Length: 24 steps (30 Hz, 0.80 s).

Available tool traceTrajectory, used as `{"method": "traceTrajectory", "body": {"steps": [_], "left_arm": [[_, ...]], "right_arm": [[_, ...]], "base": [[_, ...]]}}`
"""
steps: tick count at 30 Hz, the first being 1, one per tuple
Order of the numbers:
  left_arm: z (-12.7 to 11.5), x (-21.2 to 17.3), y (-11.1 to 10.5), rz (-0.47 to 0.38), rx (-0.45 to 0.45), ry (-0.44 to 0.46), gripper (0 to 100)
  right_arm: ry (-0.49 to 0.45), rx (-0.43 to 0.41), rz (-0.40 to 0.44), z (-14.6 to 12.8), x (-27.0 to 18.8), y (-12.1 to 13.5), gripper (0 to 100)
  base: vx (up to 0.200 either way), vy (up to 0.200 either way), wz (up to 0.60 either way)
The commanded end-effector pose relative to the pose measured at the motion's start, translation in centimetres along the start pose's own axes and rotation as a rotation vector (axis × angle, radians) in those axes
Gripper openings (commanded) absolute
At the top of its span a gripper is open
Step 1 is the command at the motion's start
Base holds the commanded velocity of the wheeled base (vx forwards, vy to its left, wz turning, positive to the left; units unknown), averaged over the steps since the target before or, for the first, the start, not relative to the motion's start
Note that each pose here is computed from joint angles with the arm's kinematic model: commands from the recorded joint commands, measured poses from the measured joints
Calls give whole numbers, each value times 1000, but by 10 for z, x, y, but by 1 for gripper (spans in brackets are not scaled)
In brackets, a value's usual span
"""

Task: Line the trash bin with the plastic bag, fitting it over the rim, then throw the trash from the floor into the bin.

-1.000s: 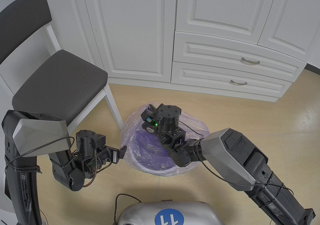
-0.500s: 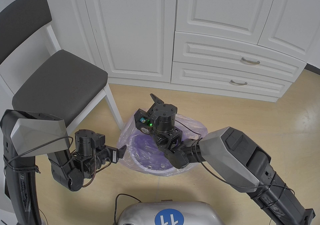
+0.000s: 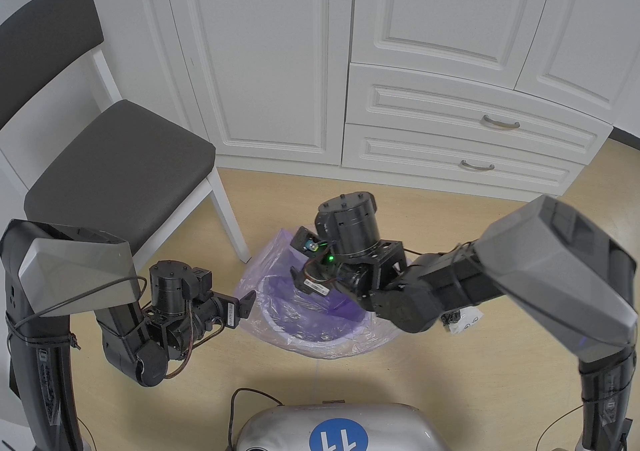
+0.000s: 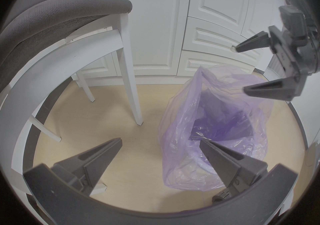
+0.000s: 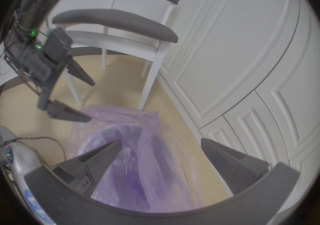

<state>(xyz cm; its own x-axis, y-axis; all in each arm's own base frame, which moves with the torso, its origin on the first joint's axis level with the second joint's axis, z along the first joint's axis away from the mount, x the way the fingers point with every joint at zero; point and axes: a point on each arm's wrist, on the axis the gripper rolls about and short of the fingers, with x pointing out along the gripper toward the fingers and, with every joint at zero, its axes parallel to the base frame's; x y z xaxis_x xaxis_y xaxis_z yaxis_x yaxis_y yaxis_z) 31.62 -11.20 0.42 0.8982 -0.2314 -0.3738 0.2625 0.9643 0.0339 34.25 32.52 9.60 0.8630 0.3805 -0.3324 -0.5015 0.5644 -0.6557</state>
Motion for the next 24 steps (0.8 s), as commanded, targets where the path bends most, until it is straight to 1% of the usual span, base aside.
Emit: {"method": "traceTrajectory", "body": {"steps": [1, 5, 9, 12, 16, 24], "left_arm": [[0, -2, -2, -6, 3, -1, 100], [0, -2, -2, -6, 3, 0, 100], [0, -2, -2, -6, 3, 2, 100], [-1, -1, -2, -6, 3, 2, 100], [-1, -1, -2, -6, 3, 3, 100], [-2, 1, -2, -6, 3, 5, 100]], "right_arm": [[32, 15, 13, 7, -42, -30, 100], [119, -5, 70, -3, -45, -28, 100], [183, 1, 120, -14, -42, -24, 100], [222, 2, 133, -25, -35, -22, 100], [255, 8, 126, -37, -24, -24, 100], [296, 23, 115, -56, -8, -27, 100]], "base": [[0, 0, 0], [0, 0, 0], [0, 0, 0], [0, 0, 0], [0, 0, 0], [0, 0, 0]]}}
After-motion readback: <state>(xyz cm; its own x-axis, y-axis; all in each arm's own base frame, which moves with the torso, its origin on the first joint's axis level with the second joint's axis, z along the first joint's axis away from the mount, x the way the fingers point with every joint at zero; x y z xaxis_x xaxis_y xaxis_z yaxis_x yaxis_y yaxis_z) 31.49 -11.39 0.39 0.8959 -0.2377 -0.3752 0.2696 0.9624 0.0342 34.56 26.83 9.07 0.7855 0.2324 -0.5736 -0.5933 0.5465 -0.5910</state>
